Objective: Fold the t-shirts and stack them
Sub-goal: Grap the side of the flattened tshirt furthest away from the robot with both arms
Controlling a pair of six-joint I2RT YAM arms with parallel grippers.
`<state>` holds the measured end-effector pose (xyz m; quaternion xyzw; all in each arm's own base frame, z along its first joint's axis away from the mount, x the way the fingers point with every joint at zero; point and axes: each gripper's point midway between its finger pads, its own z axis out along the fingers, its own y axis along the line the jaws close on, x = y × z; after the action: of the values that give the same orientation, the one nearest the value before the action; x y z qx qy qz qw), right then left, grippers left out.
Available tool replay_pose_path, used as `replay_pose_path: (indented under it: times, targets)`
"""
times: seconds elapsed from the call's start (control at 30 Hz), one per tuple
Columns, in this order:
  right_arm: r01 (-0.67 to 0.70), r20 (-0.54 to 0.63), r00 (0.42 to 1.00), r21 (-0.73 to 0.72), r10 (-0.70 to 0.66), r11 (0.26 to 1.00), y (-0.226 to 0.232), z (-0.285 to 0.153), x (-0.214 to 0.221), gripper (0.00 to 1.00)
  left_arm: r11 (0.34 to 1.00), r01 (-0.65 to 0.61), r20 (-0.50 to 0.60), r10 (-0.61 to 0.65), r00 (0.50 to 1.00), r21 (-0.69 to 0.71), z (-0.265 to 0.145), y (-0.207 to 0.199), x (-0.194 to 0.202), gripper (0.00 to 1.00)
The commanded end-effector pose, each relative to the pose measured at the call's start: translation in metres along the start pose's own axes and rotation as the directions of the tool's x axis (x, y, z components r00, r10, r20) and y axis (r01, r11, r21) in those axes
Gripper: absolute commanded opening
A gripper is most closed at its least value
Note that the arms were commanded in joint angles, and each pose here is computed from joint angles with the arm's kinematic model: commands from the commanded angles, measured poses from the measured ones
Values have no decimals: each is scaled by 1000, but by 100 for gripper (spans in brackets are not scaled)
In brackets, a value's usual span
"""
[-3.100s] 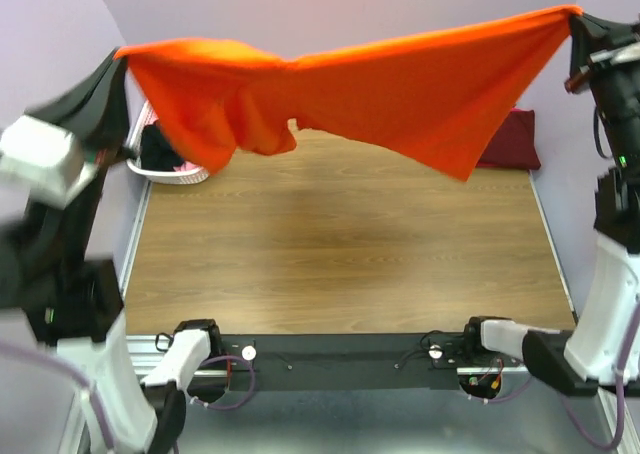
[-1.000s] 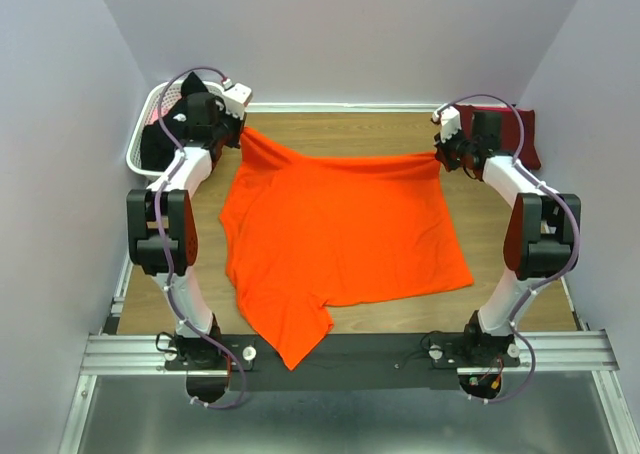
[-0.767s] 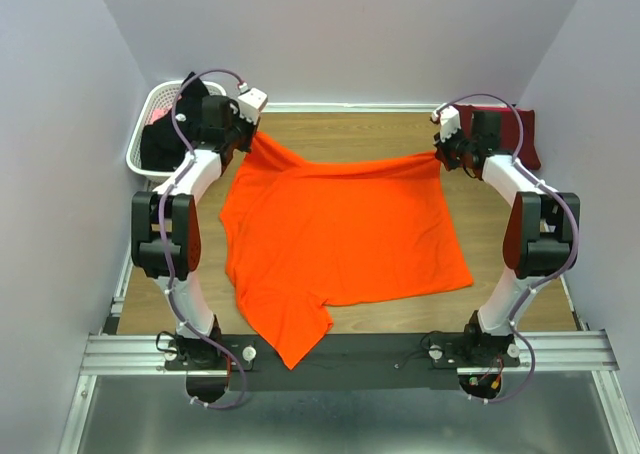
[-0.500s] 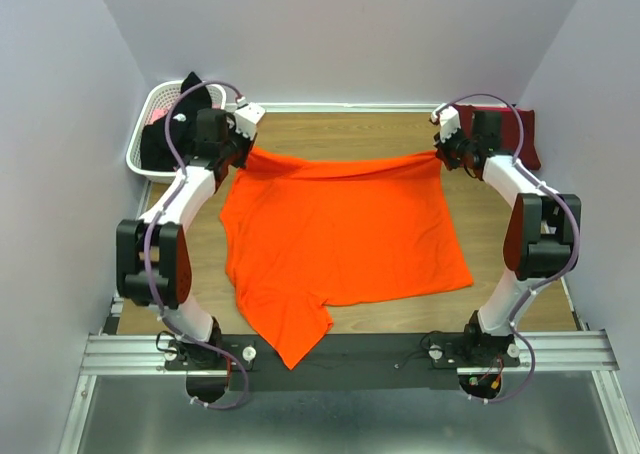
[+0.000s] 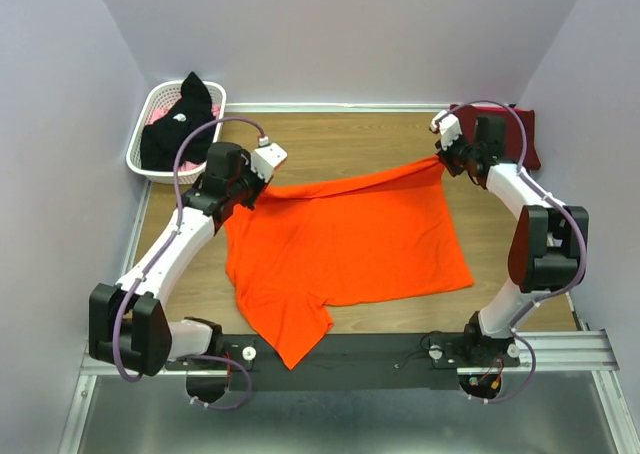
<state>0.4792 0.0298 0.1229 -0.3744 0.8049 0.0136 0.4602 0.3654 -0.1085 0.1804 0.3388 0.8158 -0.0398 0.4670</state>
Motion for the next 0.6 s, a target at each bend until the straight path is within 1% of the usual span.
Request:
replay_pose_path:
  times: [0.0, 0.17, 0.3, 0.37, 0.47, 0.57]
  targets:
    - [60, -22, 998, 35, -59, 998, -6, -16, 7, 1, 998, -48, -128, 54, 990, 47, -11, -25, 36, 0]
    - [73, -56, 996, -11, -74, 997, 10, -15, 26, 1, 993, -69, -253, 93, 963, 99, -10, -42, 80, 0]
    - [91, -101, 991, -29, -93, 995, 17, -12, 45, 1, 992, -79, -276, 105, 955, 102, -11, -44, 90, 0]
    - [90, -121, 988, -33, -94, 995, 19, -11, 52, 1, 992, -77, -280, 103, 955, 102, -11, -44, 92, 0]
    - [91, -106, 990, -26, -93, 996, 15, -11, 46, 1, 994, -79, -283, 97, 954, 75, -10, -37, 88, 0]
    - [84, -86, 993, 0, -84, 996, 4, -12, 32, 1, 994, -88, -234, 99, 967, 57, -14, -29, 66, 0]
